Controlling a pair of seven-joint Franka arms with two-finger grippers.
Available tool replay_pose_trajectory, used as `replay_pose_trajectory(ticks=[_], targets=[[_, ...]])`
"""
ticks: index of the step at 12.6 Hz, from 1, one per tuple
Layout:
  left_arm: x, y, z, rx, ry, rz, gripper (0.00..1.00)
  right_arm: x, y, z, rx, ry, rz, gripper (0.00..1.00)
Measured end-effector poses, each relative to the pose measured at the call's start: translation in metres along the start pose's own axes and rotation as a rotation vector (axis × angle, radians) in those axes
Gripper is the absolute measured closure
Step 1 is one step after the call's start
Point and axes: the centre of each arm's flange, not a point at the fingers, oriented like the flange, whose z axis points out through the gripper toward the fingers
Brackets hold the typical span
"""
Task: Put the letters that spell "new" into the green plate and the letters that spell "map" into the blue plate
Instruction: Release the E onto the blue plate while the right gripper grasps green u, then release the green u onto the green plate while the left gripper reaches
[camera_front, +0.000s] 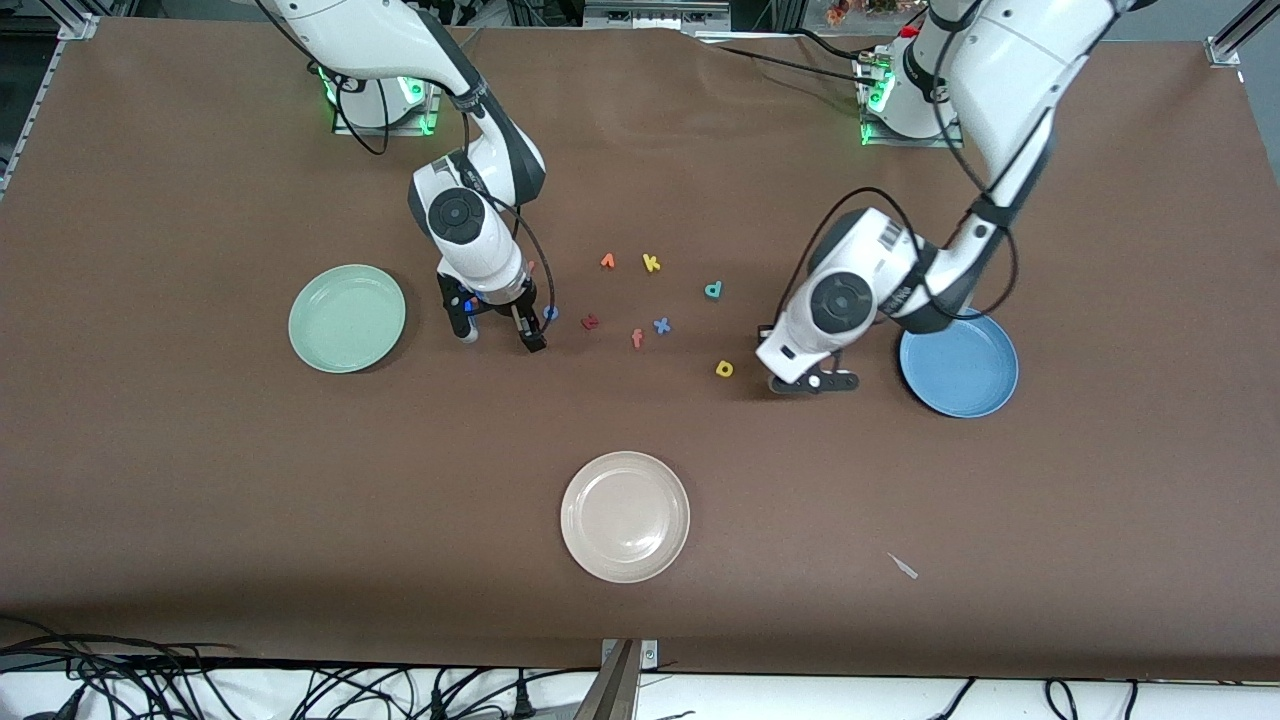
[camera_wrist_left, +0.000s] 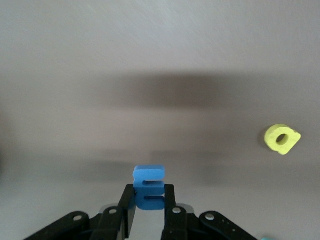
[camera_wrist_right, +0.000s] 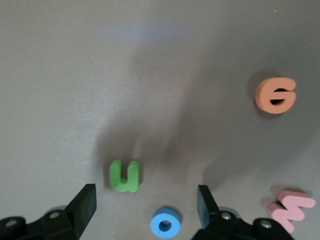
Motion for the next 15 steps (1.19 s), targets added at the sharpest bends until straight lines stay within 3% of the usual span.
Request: replay_pose_trajectory(ticks=[3, 6, 8, 11, 13, 15], targets=[[0.021, -0.061, -0.034, 0.006, -0.086, 0.131, 0.73, 0.005, -0.004, 0.005, -0.002, 0.006, 0.008, 0.11], [0.032, -0.133, -0.033, -0.022, -0.163, 0.284, 0.73, 0.011, -0.006, 0.010, -0.006, 0.013, 0.016, 0.12], [0.039, -0.175, -0.029, -0.024, -0.175, 0.361, 0.73, 0.011, -0.007, 0.010, -0.004, 0.012, 0.016, 0.32], [0.045, -0.214, -0.015, -0.022, -0.188, 0.466, 0.73, 0.009, -0.013, 0.005, 0.010, 0.010, 0.014, 0.70], [0.048, -0.219, -0.004, -0.022, -0.199, 0.500, 0.73, 0.016, -0.017, 0.002, 0.019, 0.015, 0.023, 0.74], [0.049, -0.219, 0.000, 0.016, -0.206, 0.528, 0.56, 0.023, -0.021, -0.003, 0.032, 0.023, 0.032, 0.74]])
